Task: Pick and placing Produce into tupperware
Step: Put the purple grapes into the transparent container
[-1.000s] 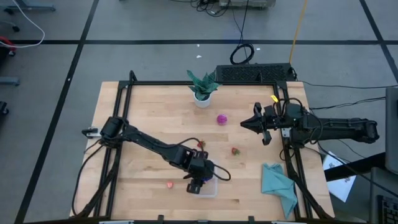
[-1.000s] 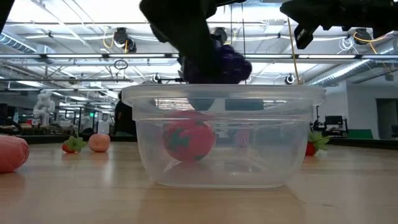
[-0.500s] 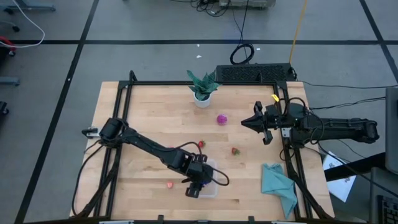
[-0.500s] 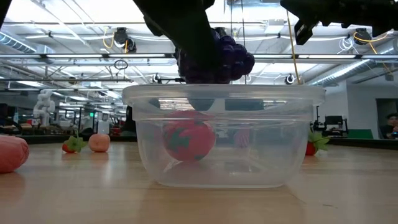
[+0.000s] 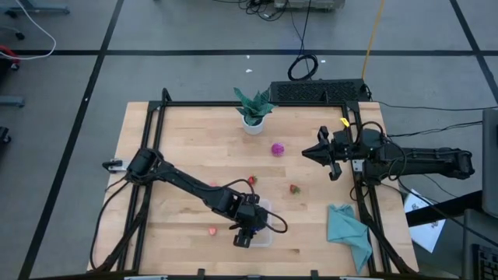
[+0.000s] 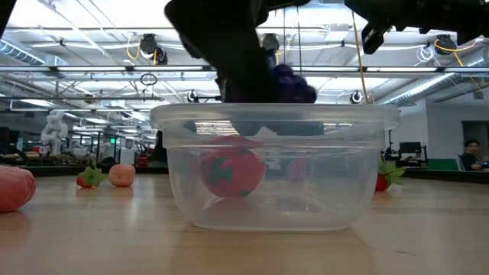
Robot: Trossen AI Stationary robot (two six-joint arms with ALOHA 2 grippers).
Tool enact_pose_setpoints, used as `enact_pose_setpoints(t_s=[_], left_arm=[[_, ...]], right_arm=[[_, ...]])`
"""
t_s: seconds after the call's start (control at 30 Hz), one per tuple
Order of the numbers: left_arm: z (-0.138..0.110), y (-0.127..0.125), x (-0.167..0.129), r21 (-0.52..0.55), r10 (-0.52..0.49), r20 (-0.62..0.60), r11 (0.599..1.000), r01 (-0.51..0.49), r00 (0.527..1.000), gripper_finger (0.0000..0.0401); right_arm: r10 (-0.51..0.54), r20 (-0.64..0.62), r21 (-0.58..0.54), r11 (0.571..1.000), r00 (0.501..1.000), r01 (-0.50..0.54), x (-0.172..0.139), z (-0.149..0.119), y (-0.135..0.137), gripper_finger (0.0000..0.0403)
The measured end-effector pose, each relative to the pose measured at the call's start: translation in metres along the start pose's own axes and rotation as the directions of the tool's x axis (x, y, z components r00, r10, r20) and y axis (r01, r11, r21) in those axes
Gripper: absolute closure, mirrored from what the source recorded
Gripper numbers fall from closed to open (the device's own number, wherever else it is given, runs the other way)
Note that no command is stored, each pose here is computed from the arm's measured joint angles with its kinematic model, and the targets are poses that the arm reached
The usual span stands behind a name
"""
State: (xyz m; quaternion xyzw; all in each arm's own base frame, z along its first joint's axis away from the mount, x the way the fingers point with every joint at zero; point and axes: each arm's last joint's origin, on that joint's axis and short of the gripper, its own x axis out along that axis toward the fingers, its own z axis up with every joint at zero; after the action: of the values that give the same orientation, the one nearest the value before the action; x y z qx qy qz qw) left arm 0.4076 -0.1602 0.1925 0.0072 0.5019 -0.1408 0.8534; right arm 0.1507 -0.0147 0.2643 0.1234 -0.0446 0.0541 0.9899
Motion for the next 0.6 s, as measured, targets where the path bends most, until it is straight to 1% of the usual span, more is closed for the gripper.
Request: enact_pose_setpoints(t_s=[0.3, 0.6], left_arm=[[0.0001, 0.0007, -0.0003, 0.003, 0.001, -0.001, 1.0, -0.001, 1.0, 0.016], [0.0006, 0.0076, -0.0001, -0.058, 0.007, 0.001, 0.998, -0.007, 1.0, 0.016]], right_arm=[[0.001, 0.003, 0.0, 1.0, 1.0, -0.001, 0.0, 0.0003, 0.0001, 0.0385], [0.001, 0.002, 0.011, 1.0, 1.0, -0.001, 0.0, 0.0002, 0.0001, 0.0385]])
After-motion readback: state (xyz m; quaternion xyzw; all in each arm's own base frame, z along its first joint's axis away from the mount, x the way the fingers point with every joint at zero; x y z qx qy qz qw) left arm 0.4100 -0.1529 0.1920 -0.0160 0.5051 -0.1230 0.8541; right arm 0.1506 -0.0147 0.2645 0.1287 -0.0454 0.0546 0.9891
